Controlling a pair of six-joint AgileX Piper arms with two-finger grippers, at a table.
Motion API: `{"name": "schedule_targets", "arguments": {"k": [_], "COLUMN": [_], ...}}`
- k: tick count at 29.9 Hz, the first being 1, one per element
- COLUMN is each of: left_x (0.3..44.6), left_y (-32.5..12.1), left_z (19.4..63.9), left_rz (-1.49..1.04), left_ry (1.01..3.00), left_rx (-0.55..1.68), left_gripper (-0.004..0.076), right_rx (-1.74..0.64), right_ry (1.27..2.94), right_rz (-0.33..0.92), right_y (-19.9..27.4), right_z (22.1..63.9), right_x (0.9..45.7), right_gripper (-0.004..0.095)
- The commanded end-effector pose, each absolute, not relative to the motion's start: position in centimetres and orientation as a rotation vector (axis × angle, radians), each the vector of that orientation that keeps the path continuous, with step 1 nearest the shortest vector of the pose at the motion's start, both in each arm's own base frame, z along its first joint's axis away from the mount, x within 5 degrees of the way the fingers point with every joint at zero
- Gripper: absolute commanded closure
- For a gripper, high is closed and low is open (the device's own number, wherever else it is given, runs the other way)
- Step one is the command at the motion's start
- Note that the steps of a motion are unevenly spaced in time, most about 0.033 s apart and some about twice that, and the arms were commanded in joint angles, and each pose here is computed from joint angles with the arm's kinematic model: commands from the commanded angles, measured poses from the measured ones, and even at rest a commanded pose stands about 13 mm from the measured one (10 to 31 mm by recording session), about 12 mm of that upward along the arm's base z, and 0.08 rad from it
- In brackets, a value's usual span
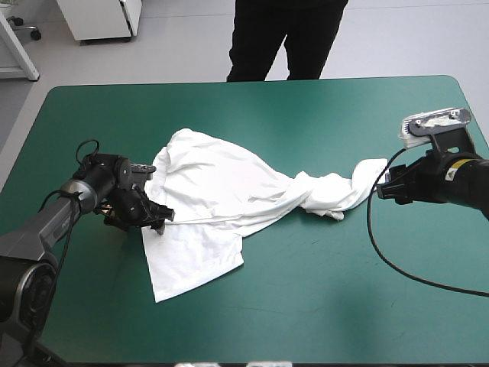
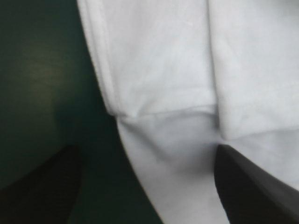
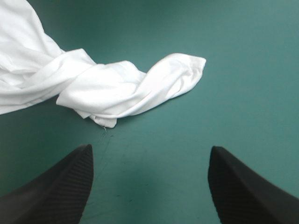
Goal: Fold the cloth
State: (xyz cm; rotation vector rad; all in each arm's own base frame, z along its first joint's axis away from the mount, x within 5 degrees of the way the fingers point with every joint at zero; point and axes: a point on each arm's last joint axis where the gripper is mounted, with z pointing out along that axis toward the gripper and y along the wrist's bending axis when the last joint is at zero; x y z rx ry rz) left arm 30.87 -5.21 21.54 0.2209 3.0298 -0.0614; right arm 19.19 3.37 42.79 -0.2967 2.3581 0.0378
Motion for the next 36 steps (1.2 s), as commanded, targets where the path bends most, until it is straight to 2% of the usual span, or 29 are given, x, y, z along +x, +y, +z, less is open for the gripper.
{"name": "schedule_targets", "arguments": {"k": [1,4,12,17,22,26,36], "left_x": [31.2,31.3,31.8,31.8,31.8,31.7,31.5], "left_y": [-5.6,-5.8,-5.8,-5.8,-5.8,-5.8,-5.7], "left_z": [22.4,22.0,22.1,22.1,22.1,22.0,22.0], "left_rz": [-0.121,-0.144,-0.148,-0.142,-0.148,-0.148,-0.136], "left_ry": [2.988,2.996,2.938,2.942,2.942,2.951,2.972], "left_rx": [0.179,0.19,0.179,0.187,0.183,0.185,0.205], "left_gripper": [0.0239,0.0346,0.0724,0.0733,0.0733,0.0733,0.0733], "right_rx": [-0.307,-0.309,-0.318,-0.339,-0.304,-0.256,-0.177], "right_ry": [2.303,2.332,2.41,2.478,2.41,2.47,2.536], "right_rz": [0.05,0.062,0.058,0.114,0.039,-0.005,0.024], "right_y": [3.5,3.6,3.8,4.6,4.7,4.7,5.6], "right_z": [42.9,41.8,38.3,35.3,33.6,31.1,25.6], "right_x": [18.8,19.0,20.3,22.4,26.1,28.4,33.1], "right_gripper": [0.025,0.025,0.025,0.025,0.025,0.025,0.025]}}
